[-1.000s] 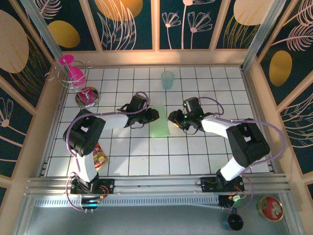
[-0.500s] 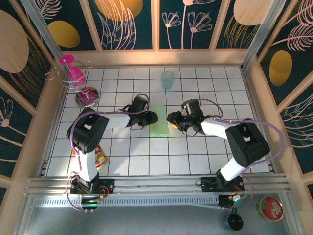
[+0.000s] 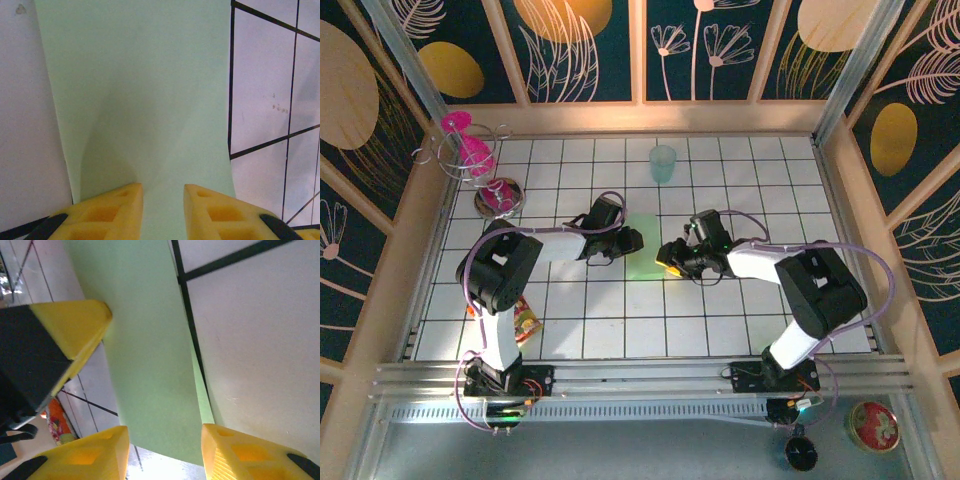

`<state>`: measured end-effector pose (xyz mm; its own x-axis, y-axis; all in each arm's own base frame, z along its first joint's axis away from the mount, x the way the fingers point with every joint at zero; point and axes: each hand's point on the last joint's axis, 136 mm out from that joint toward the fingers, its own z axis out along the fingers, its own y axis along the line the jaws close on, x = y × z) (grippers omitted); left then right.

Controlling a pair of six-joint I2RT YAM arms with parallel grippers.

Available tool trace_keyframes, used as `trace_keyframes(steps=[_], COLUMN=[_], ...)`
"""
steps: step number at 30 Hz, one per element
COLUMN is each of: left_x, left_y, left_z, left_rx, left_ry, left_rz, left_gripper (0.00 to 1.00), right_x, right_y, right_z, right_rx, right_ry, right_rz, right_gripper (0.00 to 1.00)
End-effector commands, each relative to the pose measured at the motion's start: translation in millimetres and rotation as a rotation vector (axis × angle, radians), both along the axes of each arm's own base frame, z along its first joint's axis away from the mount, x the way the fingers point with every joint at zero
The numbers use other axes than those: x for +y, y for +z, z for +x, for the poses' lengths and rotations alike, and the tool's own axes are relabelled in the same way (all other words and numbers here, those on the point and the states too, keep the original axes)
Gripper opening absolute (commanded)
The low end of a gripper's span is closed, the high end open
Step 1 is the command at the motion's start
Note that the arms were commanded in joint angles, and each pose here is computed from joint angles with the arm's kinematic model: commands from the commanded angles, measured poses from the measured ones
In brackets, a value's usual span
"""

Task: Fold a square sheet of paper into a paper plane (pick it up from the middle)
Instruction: Fold the triangle a second time at the center of the table.

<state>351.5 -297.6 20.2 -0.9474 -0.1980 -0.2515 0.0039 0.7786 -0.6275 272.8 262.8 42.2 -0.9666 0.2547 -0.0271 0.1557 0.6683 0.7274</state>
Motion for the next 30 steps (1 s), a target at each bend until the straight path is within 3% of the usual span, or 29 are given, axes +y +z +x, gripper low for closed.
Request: trace_keyframes(steps=[1, 10, 16, 23, 30], left_x=[15.5, 11.7, 10.7, 4.2, 4.4], left_y=[-21.8, -18.0, -17.0, -11.5, -9.2], left_z=[-13.9, -12.0, -11.6, -11.7, -12.6], left_rx=[0.044, 0.03, 0.029, 0.027, 0.026], left_ry=[-0.003, -0.012, -0.012, -0.028, -0.031], left_rz=[0.075, 0.055, 0.049, 0.01, 0.011], left_gripper=[0.28, 0.28, 0.28, 0.28, 0.28], right_x=[3.0, 4.8, -18.0, -0.5, 11.4], right_y=[-13.2, -6.9, -12.8, -7.8, 1.9], right_z=[-11.6, -1.8, 4.5, -4.6, -4.2], right_rx=[0.039, -0.006, -0.037, -0.034, -0.047], right_ry=[0.037, 0.003, -0.053, -0.004, 0.004], right_rz=[-0.041, -0.031, -0.173, -0.058, 0.034], right_gripper=[0.43, 0.4, 0.41, 0.42, 0.34])
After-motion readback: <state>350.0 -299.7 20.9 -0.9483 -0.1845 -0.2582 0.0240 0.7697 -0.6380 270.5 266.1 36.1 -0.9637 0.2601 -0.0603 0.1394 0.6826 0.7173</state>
